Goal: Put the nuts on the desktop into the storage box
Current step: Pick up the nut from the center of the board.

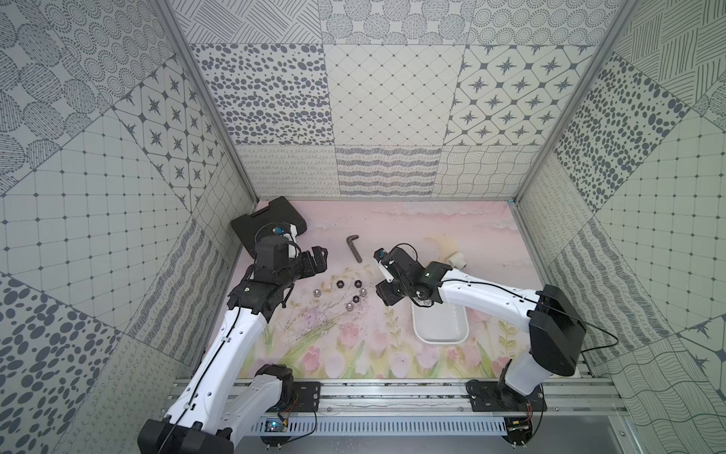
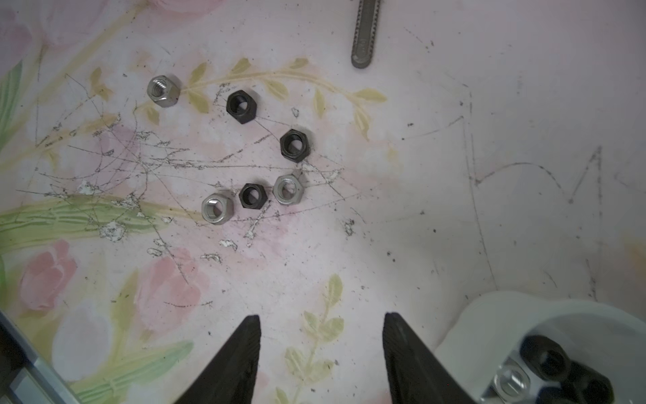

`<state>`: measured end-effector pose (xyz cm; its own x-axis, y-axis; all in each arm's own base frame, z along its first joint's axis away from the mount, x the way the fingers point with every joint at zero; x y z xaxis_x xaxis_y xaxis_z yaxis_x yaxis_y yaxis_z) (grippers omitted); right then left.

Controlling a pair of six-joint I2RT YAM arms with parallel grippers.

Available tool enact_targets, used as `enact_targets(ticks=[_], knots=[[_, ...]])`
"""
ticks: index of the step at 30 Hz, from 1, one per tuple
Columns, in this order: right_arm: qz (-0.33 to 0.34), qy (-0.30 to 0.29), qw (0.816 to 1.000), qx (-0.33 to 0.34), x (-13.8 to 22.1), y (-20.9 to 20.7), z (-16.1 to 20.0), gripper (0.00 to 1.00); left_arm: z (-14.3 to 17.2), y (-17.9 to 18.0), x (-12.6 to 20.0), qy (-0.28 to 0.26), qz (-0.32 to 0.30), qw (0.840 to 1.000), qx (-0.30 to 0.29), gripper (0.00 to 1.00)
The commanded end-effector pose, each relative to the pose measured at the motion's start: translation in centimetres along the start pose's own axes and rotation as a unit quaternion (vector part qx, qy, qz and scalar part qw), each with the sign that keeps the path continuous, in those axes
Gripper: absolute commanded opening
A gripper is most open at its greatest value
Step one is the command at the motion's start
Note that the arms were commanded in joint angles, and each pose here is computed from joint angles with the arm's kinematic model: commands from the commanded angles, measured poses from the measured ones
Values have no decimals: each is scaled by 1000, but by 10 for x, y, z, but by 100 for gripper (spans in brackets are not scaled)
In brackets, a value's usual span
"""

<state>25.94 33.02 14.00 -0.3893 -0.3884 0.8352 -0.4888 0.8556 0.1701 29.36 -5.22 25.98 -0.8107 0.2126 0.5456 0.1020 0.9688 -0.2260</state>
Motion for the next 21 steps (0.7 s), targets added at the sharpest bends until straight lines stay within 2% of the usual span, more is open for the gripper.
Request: enact_targets(ticks=[1, 8, 21], knots=[[-14, -2, 1000, 17, -20, 17, -13, 60, -2, 0, 1, -7, -3, 1000, -3, 99], [1, 38, 999, 33, -62, 22, -14, 60, -3, 0, 3, -11, -3, 1000, -4, 99], [14, 66, 997, 47, -88, 21, -2, 59, -4, 0, 1, -12, -1, 1000, -4, 99]])
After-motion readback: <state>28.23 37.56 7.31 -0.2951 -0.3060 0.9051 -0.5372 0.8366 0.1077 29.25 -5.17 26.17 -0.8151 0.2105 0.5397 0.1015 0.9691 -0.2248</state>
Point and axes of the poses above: each gripper's point midway between its finger pads, its own x axis back along the fingers, its own y axis along the line the jaws close on, z = x × y, the point moved 3 cm from there along x, back along the fingers, and after that the axes turned 11 degrees about -x, right-handed, at the moved point
